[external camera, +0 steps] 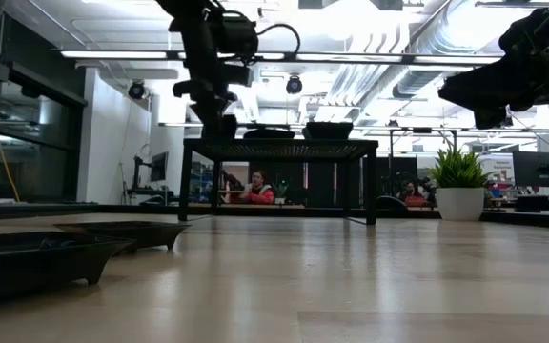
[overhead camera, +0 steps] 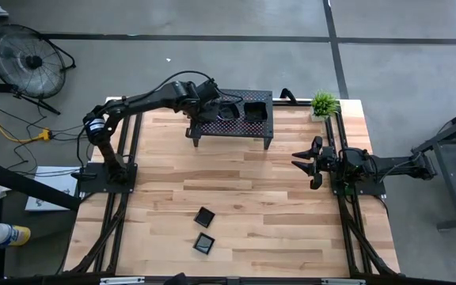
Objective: Pick & Place Mini shaped plates
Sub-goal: Stack the top left black square plate on top of the black square plates on the shelf
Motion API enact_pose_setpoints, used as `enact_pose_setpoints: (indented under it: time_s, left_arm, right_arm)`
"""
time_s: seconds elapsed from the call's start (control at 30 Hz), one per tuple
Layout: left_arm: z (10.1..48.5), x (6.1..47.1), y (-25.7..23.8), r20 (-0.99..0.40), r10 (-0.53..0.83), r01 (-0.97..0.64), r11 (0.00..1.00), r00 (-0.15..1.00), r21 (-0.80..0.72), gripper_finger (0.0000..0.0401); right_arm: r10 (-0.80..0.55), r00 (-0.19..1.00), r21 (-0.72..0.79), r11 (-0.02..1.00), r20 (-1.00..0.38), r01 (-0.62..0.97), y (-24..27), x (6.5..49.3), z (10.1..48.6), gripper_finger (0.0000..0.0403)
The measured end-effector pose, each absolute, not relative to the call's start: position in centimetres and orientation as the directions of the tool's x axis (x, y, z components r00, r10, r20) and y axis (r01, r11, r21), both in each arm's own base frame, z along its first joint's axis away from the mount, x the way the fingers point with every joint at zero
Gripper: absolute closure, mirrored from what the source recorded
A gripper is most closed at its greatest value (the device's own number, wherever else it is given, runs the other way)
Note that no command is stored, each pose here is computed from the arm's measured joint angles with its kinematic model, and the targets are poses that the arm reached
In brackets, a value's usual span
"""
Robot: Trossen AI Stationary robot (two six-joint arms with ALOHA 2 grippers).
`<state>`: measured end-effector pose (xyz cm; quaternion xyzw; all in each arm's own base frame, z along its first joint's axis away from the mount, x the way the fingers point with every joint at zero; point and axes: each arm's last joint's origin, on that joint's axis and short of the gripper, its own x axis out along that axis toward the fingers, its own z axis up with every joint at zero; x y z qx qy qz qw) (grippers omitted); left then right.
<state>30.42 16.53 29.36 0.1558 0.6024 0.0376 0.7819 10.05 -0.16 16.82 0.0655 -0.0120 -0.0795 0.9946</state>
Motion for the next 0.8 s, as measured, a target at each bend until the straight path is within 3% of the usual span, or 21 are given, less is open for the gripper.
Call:
enact_pose_setpoints:
  time_s: [0.4,0.8]
  left_arm:
    - [30.1,30.2,16.3,-0.93,0.252,0.129,0.947,0.268,0.294,0.0401]
    - [32.5,30.5,15.8,-0.889,0.354,0.105,0.912,0.291,0.398,0.0401]
  right_arm:
    - [-0.16,0.987,0.132,0.979,0.013,0.157,-0.2,10.0,16.8,0.0273]
    - [-0.16,0.987,0.132,0.979,0.013,0.157,-0.2,10.0,16.8,0.0273]
